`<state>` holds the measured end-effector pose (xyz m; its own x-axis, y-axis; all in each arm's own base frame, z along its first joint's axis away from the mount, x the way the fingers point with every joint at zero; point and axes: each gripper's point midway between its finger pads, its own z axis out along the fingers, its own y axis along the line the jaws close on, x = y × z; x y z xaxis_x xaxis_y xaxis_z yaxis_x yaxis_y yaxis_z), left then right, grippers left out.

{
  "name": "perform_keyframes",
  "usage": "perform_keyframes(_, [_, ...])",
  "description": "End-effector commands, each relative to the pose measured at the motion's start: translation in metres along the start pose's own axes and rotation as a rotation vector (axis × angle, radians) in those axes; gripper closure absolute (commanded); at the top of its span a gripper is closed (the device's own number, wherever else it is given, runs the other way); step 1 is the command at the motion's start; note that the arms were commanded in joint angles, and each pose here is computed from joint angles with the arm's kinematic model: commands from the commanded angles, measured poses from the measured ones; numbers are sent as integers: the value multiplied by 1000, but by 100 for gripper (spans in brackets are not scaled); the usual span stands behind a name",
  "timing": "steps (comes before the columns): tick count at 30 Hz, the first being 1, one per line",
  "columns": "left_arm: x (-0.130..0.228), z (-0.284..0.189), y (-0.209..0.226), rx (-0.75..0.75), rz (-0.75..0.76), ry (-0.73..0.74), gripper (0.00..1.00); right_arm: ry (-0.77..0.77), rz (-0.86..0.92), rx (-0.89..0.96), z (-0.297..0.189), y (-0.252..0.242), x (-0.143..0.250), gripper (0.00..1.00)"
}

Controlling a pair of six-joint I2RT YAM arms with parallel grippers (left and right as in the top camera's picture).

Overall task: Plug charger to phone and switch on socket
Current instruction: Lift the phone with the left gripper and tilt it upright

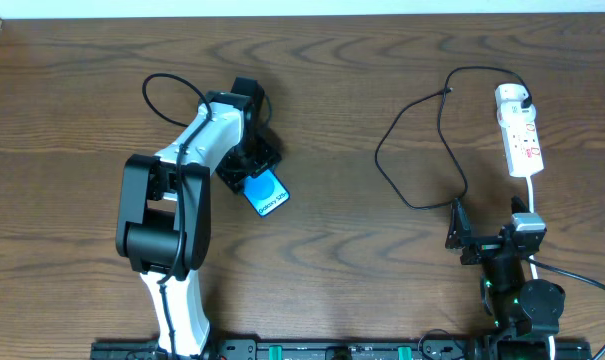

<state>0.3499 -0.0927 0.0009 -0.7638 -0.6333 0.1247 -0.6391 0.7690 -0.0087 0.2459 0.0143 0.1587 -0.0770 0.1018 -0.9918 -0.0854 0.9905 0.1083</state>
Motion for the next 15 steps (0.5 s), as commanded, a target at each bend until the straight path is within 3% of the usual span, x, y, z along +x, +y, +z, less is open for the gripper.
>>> perform_keyframes(1, [2, -21, -10, 80, 34, 10, 40, 2, -12, 6, 0, -1, 1, 1])
perform_keyframes(15, [19, -38, -23, 194, 58, 101, 40, 2, -12, 6, 0, -1, 1, 1])
